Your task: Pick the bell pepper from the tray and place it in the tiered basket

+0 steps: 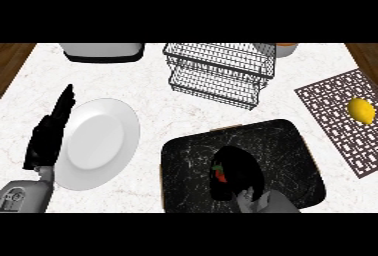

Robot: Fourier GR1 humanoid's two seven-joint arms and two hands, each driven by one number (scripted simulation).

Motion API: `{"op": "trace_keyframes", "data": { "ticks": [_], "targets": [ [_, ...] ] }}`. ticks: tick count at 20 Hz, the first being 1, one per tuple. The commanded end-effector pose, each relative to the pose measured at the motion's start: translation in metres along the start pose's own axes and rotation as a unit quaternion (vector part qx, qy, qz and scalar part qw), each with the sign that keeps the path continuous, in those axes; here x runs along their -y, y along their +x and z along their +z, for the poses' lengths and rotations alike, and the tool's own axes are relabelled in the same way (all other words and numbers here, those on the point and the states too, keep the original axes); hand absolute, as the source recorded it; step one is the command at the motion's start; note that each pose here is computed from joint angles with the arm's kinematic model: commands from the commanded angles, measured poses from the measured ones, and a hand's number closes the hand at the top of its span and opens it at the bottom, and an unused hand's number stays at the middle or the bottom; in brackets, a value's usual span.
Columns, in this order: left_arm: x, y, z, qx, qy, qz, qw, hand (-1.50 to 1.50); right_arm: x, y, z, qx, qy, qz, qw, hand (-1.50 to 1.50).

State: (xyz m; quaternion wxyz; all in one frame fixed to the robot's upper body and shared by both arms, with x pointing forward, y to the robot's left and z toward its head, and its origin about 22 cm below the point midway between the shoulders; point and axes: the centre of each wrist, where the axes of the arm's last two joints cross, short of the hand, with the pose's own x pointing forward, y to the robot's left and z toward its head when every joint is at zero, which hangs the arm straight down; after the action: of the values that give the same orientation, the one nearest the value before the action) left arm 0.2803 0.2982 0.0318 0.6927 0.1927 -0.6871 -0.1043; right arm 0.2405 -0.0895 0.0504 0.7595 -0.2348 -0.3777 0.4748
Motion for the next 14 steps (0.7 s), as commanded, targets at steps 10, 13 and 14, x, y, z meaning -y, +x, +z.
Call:
{"op": "trace_keyframes", "data": {
  "ticks": [10, 13, 14],
  "targets": [
    [0.031, 0.027, -0.015, 0.043, -0.062, 0.002, 0.9971, 0.0, 0.041, 0.114, -0.017, -0.005, -0.201, -0.059, 0.978, 1.5],
    [0.028, 0.028, -0.019, 0.033, -0.06, 0.008, 0.9976, 0.0, 0.064, 0.132, -0.008, 0.035, -0.28, -0.114, 0.953, 1.5],
    [0.026, 0.025, -0.016, 0.036, -0.061, 0.004, 0.9975, 0.0, 0.074, 0.14, -0.004, 0.036, -0.299, -0.122, 0.946, 1.5]
  ]
}}
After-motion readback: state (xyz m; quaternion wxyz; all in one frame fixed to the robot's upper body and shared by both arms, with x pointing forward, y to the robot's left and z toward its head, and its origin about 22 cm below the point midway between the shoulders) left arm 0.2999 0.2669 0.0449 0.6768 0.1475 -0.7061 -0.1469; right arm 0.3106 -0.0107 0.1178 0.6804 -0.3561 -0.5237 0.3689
